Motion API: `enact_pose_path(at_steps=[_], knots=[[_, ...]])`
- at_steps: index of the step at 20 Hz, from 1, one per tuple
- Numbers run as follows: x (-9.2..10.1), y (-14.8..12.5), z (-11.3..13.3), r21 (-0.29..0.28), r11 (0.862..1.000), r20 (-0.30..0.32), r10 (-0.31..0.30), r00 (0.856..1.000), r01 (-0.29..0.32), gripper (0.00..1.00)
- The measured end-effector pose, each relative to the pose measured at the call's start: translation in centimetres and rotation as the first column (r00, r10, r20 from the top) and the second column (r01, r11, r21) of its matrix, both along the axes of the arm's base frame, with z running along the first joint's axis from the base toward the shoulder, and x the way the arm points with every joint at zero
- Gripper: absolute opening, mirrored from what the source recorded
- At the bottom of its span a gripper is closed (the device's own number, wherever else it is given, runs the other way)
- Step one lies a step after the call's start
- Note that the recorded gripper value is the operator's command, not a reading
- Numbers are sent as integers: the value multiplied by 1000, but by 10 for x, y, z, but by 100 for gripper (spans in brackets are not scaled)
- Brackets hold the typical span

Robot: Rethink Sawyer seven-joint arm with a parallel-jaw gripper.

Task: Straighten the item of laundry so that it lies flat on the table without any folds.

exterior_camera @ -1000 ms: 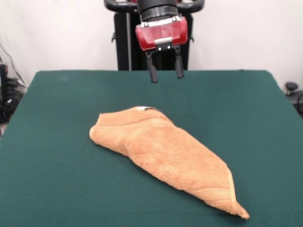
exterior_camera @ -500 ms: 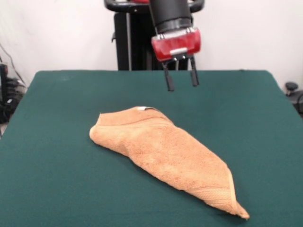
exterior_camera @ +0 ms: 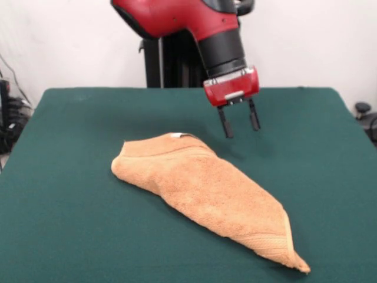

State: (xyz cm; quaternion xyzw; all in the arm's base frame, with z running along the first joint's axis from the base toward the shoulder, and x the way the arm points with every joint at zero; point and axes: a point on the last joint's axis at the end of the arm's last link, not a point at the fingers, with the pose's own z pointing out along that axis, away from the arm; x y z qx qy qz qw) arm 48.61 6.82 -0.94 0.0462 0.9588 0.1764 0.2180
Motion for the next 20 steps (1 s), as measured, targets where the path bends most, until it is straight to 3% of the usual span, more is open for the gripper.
enact_pose_path(at_steps=[6, 20], knots=[[1, 2, -12, 25, 1000, -8, -5, 1000, 5, 100], [49, -34, -13, 69, 995, 20, -68, 997, 66, 100]])
